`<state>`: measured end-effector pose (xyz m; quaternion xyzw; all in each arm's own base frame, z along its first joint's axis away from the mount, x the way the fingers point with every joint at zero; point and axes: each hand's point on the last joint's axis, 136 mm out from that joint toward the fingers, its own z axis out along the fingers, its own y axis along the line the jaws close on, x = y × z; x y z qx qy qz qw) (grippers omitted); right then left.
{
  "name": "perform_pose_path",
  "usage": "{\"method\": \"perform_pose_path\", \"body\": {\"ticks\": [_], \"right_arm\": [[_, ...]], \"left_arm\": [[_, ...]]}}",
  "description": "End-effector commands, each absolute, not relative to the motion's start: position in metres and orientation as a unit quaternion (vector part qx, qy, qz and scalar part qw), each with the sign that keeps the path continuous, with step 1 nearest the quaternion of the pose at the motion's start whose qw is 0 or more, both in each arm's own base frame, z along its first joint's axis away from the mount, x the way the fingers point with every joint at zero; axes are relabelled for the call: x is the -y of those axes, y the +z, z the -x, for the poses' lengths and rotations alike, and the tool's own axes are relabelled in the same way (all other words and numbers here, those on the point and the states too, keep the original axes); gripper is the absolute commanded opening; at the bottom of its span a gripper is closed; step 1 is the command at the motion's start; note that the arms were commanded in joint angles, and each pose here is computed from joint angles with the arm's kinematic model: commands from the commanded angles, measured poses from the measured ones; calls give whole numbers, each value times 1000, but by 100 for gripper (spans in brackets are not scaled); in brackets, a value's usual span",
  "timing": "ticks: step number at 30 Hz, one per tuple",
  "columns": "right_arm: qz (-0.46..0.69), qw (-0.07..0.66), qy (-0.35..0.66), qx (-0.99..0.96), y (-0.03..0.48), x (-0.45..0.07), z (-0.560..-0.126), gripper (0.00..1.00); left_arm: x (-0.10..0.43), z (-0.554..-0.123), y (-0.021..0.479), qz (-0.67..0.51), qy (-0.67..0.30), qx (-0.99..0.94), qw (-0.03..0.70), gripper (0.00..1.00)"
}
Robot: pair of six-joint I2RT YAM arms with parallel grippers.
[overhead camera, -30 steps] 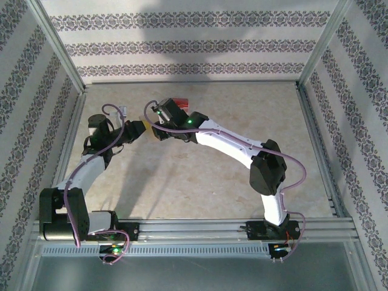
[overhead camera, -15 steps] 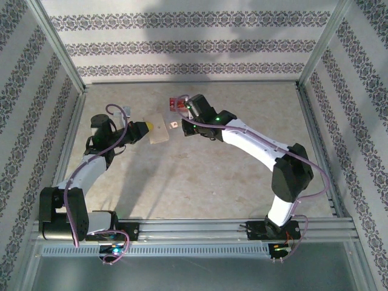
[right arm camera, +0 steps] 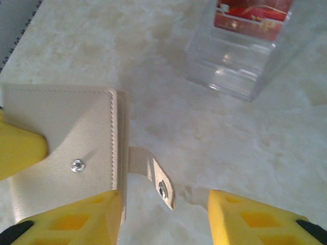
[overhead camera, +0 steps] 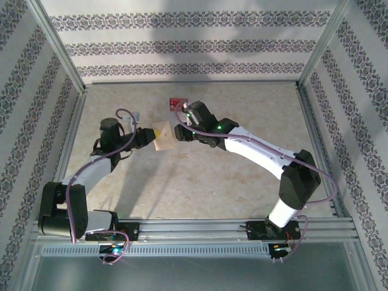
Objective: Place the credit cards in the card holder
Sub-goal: Open the button on the card holder, then open the card holder at the center of the table.
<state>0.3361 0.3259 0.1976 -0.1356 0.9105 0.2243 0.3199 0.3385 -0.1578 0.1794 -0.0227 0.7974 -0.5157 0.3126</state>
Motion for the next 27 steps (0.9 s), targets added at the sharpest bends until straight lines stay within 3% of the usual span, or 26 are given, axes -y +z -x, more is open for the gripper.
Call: {"method": "perform_pose_path", "body": {"ticks": [1, 9, 15, 18, 20, 22, 27], "right_arm": [[110, 326, 228, -911, 204, -304, -324, 54], [80, 307, 250, -915, 182, -278, -292, 55], [82, 285, 256, -920, 157, -286, -275, 52], [78, 273, 264, -922, 145, -293, -273, 50], [78, 263, 275, -922, 138, -299, -273, 47], [81, 253, 281, -922, 133, -306, -273, 41], [83, 230, 291, -925, 121, -317, -279, 26]], "left_arm": [[177, -332, 149, 6, -500, -816, 290, 0], [236, -330, 101, -6, -505, -842, 189, 0], [234, -330, 59, 15, -453, -878, 151, 1], [229, -328, 49, 14, -430, -891, 146, 18], [226, -329, 50, 9, -419, -895, 153, 43], [221, -329, 52, 3, -402, -901, 161, 61], [210, -330, 74, -40, -362, -910, 201, 79]]}}
